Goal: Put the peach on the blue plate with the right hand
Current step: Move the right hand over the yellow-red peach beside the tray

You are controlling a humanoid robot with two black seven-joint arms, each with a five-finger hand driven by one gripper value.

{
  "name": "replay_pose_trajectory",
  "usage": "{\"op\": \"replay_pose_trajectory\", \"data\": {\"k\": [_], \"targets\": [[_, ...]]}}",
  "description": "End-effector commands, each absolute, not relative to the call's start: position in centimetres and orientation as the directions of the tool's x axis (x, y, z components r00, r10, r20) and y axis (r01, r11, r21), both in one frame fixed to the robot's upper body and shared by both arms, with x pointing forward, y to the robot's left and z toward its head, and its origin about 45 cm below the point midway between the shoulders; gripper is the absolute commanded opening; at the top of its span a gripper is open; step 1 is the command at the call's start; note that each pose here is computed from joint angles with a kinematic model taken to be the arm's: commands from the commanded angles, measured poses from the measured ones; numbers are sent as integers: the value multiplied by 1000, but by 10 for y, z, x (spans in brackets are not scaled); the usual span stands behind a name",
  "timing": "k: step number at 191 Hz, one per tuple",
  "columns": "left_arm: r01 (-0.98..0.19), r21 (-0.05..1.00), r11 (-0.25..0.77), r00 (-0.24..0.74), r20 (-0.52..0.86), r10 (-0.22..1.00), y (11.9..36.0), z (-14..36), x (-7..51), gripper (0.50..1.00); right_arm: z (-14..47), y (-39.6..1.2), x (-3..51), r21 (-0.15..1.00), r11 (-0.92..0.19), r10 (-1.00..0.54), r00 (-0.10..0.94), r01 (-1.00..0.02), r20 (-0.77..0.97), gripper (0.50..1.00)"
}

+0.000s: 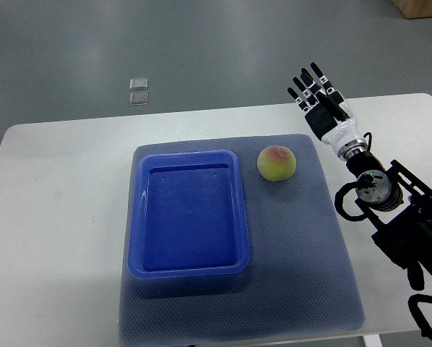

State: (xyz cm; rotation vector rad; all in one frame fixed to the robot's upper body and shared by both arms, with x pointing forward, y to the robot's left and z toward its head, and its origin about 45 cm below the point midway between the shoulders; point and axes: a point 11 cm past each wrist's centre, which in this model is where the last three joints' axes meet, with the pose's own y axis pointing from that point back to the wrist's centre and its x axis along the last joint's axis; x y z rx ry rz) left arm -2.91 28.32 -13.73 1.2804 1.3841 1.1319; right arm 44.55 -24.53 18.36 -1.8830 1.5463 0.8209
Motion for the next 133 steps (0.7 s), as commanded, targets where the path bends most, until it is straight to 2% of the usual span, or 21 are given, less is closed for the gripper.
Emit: {"op": "replay_pose_trajectory", "data": {"k": [1,65,83,109,133], "targets": [[166,985,41,-50,-33,998,283,-137,-29,1000,184,-245,446,-42,-175,-639,146,-984,-755,930],[166,985,41,-50,-33,998,283,-137,-29,1000,184,-242,446,-38,-184,-644,149,-982,-750,932],[165,985,43,-50,-35,998,283,-137,-29,1000,187,-231,448,-37,-221,-663,178,-974,-727,930],[165,985,46,-50,-38,998,283,-137,-29,1000,202,-215,456,-49,-304,-718,263,-951,-644,932],[165,985,53,-50,-46,998,282,-137,-29,1000,215,-199,461,-33,-415,-799,382,-909,-464,932]]}}
